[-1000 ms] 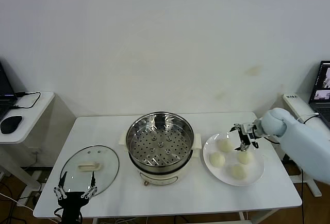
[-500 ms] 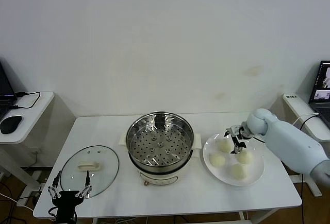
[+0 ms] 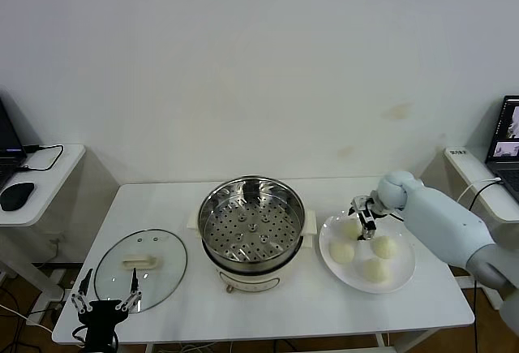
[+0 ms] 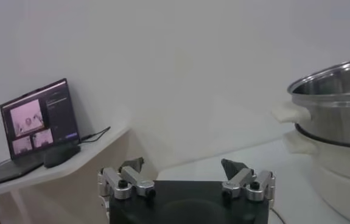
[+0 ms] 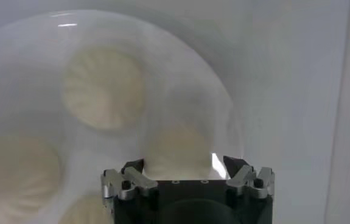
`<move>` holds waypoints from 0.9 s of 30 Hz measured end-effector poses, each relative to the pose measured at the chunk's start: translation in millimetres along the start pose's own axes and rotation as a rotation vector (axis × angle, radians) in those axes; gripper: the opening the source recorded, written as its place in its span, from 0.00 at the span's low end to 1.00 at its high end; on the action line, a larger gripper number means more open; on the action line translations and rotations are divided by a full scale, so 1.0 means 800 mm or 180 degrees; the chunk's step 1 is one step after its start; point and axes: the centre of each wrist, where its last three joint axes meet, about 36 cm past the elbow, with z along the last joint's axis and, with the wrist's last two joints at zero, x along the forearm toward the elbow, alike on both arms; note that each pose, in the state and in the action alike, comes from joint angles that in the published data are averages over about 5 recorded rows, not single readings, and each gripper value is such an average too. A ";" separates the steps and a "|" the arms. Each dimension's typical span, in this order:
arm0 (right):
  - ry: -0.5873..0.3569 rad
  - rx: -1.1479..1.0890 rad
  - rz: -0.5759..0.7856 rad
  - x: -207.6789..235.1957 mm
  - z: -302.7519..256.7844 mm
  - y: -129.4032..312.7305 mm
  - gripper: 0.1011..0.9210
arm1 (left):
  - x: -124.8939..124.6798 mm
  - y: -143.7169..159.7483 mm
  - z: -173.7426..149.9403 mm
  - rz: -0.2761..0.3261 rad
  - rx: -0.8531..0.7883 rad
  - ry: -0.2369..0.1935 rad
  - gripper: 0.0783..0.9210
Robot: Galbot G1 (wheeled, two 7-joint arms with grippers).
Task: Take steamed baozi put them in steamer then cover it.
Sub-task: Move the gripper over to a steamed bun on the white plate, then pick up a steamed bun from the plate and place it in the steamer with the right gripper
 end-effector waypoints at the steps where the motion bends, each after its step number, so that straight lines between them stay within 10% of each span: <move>1: 0.0003 0.0001 -0.0005 0.000 0.000 -0.001 0.74 | 0.000 0.000 0.000 -0.0001 0.0000 -0.0001 0.88; 27: -0.0196 0.0098 0.0290 0.151 -0.004 -0.035 0.67 | -0.010 0.003 -0.010 0.0039 0.0037 -0.0074 0.88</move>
